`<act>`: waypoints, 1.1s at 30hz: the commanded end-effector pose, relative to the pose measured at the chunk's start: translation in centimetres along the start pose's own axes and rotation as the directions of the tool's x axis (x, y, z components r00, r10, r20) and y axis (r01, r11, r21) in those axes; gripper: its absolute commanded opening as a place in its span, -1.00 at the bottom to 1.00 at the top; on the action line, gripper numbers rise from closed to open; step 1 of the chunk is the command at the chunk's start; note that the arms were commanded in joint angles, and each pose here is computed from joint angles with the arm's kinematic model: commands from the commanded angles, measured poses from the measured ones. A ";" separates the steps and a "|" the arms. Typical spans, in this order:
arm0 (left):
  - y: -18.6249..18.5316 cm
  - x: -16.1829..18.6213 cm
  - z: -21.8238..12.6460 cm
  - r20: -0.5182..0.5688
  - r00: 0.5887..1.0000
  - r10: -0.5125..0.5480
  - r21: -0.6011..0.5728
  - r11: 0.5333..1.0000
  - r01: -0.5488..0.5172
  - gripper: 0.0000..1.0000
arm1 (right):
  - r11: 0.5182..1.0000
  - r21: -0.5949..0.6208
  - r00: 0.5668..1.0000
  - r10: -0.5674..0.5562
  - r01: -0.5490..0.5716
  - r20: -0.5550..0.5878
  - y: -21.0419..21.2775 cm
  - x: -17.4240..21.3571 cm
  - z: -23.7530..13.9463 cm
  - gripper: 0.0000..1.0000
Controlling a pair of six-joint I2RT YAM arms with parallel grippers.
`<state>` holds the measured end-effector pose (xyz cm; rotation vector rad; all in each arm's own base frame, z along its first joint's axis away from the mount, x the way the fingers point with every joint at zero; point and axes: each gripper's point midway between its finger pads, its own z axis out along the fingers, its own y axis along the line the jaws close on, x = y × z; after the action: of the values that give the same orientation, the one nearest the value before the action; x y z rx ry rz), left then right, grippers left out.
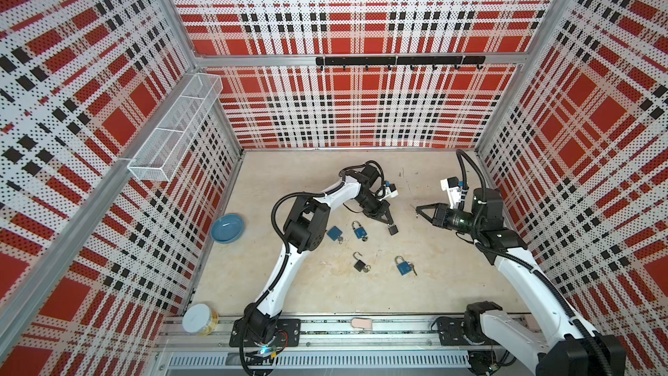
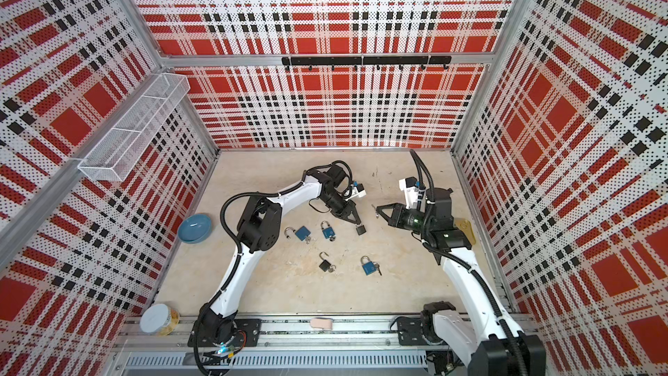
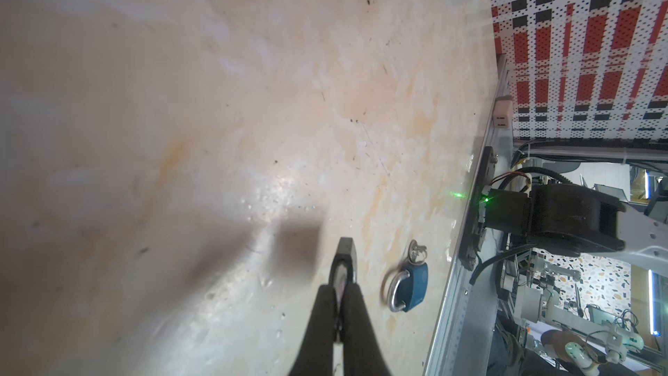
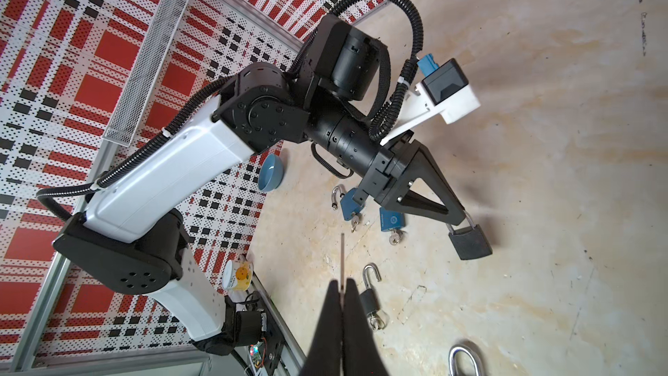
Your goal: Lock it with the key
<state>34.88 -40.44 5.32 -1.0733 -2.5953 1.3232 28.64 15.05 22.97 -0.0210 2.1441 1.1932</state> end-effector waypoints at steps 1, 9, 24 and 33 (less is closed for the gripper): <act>0.6 0.3 -0.3 -0.025 1.000 -0.006 0.019 1.000 0.007 -1.00 | 0.999 0.008 0.999 -0.031 0.031 0.017 -0.3 -0.5 0.3 -1.00; 1.9 -0.2 -0.6 -0.032 0.999 -0.013 0.025 1.000 0.014 -1.00 | 1.000 0.026 1.000 -0.012 0.012 0.008 -1.3 -0.4 0.9 -1.00; 2.5 -4.1 -3.4 0.129 0.991 0.023 -0.124 0.992 -0.007 -0.03 | 0.986 0.165 0.999 -0.033 0.037 -0.028 -4.0 0.8 2.2 -1.00; 0.3 -7.2 -12.2 0.471 0.882 0.004 -0.154 0.985 0.078 -0.03 | 0.963 0.247 0.991 -0.083 0.106 -0.101 -6.3 1.8 5.6 -1.00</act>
<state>41.02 -36.65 8.20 -0.8393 -2.9359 1.3335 30.59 16.20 15.18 -0.0250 2.3710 0.9451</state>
